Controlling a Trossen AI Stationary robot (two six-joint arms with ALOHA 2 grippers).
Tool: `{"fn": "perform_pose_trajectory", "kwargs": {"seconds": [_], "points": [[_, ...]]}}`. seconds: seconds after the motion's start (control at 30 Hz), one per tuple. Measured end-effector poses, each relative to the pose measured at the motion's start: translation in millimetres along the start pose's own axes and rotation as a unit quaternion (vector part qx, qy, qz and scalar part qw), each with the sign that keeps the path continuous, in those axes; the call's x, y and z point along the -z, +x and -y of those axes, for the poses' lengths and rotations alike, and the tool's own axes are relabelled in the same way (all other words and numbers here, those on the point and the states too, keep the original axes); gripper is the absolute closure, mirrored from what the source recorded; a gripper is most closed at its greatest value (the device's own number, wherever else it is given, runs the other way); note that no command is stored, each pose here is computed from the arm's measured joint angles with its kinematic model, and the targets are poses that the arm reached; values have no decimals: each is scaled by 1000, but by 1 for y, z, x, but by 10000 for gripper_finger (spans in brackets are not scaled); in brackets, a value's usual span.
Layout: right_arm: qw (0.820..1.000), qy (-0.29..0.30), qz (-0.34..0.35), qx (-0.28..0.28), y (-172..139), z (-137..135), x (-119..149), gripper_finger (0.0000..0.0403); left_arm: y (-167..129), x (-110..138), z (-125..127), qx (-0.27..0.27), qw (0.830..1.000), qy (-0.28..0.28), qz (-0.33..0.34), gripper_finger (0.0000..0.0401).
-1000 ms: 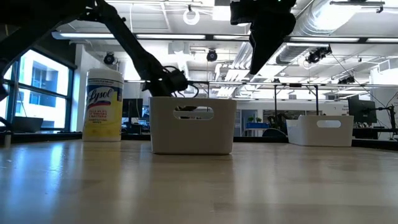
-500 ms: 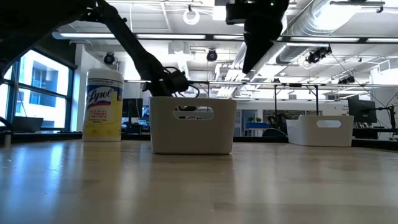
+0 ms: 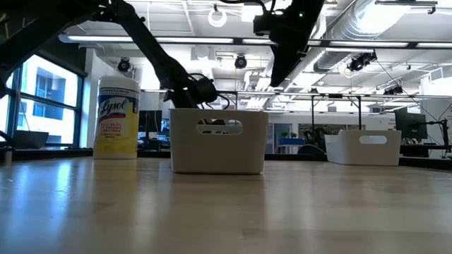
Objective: Pick & Place First Aid Supplies
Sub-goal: Put the green pad into the bottom gray bin
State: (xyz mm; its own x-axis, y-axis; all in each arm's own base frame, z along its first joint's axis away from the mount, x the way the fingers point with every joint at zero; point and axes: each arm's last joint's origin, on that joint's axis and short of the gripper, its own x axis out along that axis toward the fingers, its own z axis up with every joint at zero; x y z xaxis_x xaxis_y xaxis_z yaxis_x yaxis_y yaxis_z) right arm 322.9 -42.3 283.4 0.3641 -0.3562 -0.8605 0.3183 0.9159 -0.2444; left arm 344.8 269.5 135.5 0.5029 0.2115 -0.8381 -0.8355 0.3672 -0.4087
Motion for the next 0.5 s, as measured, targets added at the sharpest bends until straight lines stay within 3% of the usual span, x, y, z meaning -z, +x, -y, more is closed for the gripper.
{"fn": "perform_pose_trajectory", "kwargs": {"seconds": [0.17, 0.5], "points": [[1000, 2, 1, -3, 2, 5, -1, 208, 1, 1, 2, 10, 1000, 0, -1, 397], [1000, 3, -28, 0, 1, 5, 5, 208, -5, 7, 14, -3, 999, 36, 9, 400]]}}
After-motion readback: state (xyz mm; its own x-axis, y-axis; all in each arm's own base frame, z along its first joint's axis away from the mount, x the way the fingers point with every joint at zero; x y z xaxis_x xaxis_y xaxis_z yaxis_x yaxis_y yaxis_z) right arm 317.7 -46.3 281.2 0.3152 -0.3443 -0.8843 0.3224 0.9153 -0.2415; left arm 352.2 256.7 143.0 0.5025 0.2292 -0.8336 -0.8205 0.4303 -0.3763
